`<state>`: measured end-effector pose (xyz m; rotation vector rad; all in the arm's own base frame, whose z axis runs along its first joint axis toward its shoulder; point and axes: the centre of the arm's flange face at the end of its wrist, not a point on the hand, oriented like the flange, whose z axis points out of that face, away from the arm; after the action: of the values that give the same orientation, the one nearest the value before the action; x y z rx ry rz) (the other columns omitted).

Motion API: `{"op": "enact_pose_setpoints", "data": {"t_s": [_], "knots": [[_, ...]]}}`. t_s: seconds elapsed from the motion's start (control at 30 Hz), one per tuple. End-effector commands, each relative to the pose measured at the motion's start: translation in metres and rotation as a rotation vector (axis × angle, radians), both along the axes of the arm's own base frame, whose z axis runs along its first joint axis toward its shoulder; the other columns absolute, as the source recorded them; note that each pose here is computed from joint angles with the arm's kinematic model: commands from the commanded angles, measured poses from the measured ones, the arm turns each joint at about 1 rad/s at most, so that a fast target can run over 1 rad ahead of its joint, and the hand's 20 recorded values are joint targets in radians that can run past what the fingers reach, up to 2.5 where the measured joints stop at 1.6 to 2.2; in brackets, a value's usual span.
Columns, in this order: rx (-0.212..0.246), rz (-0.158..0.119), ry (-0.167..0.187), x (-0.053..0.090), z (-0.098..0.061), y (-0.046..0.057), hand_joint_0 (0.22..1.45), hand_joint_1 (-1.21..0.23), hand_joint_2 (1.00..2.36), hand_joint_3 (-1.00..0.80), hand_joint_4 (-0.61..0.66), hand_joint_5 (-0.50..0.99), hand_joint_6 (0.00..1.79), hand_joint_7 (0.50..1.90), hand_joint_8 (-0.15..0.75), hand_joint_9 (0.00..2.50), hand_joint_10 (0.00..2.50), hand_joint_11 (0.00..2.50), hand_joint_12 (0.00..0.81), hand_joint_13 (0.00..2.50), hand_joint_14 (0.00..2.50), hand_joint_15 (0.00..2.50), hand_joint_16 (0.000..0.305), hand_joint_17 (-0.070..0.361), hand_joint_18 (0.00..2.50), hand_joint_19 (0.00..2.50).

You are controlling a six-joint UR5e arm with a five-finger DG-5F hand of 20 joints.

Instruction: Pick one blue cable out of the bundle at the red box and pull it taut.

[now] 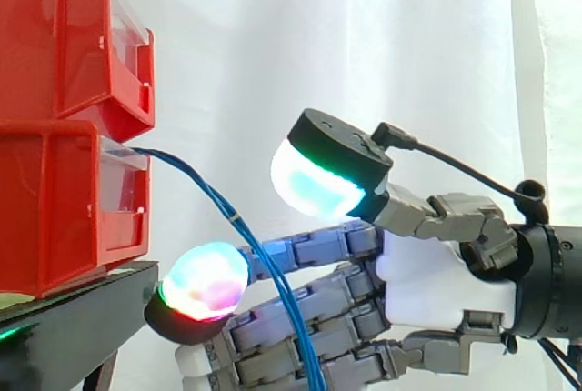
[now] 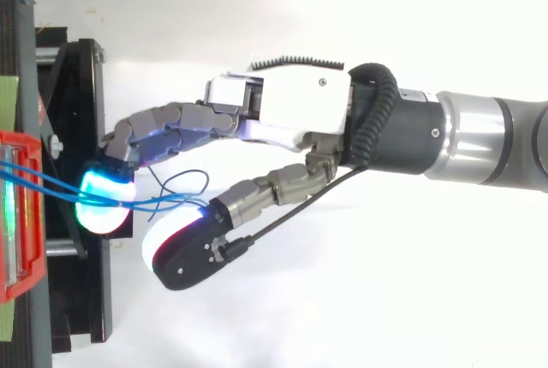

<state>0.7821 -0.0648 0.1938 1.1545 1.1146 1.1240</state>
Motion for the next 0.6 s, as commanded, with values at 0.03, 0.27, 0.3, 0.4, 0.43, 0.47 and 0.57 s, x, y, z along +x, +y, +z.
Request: {"op": "enact_pose_setpoints", "data": {"t_s": [0.03,0.27,0.3,0.4,0.43,0.47,0.57], "knots": [[-0.001,-0.005,0.006,0.002,0.007,-0.004,0.58,-0.70,1.00,-0.44,0.34,-0.11,0.50,1.04,0.342,0.54,0.00,0.00,0.373,0.30,0.00,0.02,0.061,0.137,0.17,0.04],[-0.002,-0.003,0.003,0.005,0.013,-0.004,0.61,-0.71,1.01,-0.35,0.29,-0.10,0.50,1.17,0.340,0.56,0.00,0.02,0.371,0.31,0.00,0.03,0.060,0.135,0.18,0.04],[-0.003,-0.003,0.000,0.006,0.014,-0.004,0.61,-0.72,1.01,-0.34,0.28,-0.10,0.50,1.19,0.341,0.56,0.00,0.02,0.371,0.31,0.00,0.02,0.060,0.135,0.18,0.04],[-0.006,-0.003,-0.004,0.007,0.015,-0.004,0.62,-0.73,1.01,-0.33,0.25,-0.10,0.54,1.14,0.340,0.56,0.00,0.03,0.371,0.31,0.00,0.03,0.060,0.135,0.18,0.04],[-0.007,-0.005,-0.004,0.007,0.015,-0.004,0.62,-0.73,1.01,-0.33,0.25,-0.10,0.55,1.12,0.337,0.56,0.00,0.04,0.371,0.31,0.00,0.03,0.060,0.135,0.18,0.04],[-0.010,-0.004,-0.005,0.007,0.016,-0.004,0.62,-0.73,1.01,-0.33,0.25,-0.10,0.54,1.15,0.337,0.56,0.00,0.04,0.370,0.31,0.00,0.02,0.060,0.134,0.19,0.03],[-0.010,-0.004,-0.006,0.007,0.016,-0.004,0.62,-0.73,1.01,-0.33,0.23,-0.11,0.59,1.08,0.339,0.57,0.00,0.04,0.369,0.32,0.00,0.02,0.060,0.134,0.19,0.03]]}}
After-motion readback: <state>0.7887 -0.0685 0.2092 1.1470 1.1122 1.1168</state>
